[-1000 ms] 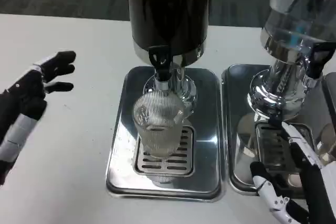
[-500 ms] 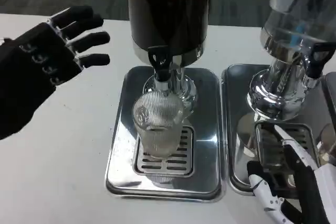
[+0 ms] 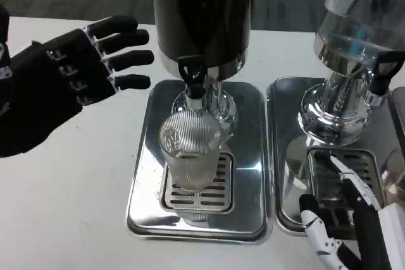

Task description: Grasp the cup under the faucet to collect the drink, then remove the cup.

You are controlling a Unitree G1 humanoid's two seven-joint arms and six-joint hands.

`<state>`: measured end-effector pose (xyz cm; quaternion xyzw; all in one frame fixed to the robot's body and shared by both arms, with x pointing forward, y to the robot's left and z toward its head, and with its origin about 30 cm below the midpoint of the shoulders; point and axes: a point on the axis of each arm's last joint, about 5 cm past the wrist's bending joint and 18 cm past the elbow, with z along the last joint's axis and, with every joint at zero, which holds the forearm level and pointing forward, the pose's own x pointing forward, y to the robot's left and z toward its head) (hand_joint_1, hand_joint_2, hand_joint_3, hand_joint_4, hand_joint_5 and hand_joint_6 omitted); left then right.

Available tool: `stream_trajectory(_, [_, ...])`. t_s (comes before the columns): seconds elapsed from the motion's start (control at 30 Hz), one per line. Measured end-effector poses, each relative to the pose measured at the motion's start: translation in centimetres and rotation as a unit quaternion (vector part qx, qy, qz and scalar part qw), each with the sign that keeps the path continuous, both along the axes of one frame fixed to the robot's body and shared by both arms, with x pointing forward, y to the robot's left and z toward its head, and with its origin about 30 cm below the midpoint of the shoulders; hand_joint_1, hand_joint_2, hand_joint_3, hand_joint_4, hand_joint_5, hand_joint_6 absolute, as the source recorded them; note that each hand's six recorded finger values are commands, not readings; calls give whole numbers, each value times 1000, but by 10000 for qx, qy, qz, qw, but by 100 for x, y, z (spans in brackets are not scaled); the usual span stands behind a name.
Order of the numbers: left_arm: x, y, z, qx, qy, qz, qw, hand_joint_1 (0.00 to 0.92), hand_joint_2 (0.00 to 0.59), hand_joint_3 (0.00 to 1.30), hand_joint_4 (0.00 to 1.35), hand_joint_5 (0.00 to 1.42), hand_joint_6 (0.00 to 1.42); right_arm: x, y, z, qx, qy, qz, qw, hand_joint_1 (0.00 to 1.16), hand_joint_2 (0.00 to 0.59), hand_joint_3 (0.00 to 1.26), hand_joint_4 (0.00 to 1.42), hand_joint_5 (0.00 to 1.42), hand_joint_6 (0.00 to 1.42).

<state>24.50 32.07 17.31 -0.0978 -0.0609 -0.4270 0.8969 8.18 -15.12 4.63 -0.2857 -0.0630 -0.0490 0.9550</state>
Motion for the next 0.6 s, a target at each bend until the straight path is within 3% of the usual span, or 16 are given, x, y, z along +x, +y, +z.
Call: stream_trajectory(0.6, [181,-174,-6,157,-97,-140,9997,0,89,317,183,137,223,-44,24,-28,160,20,-163,9997,258,356,227,197,133,80])
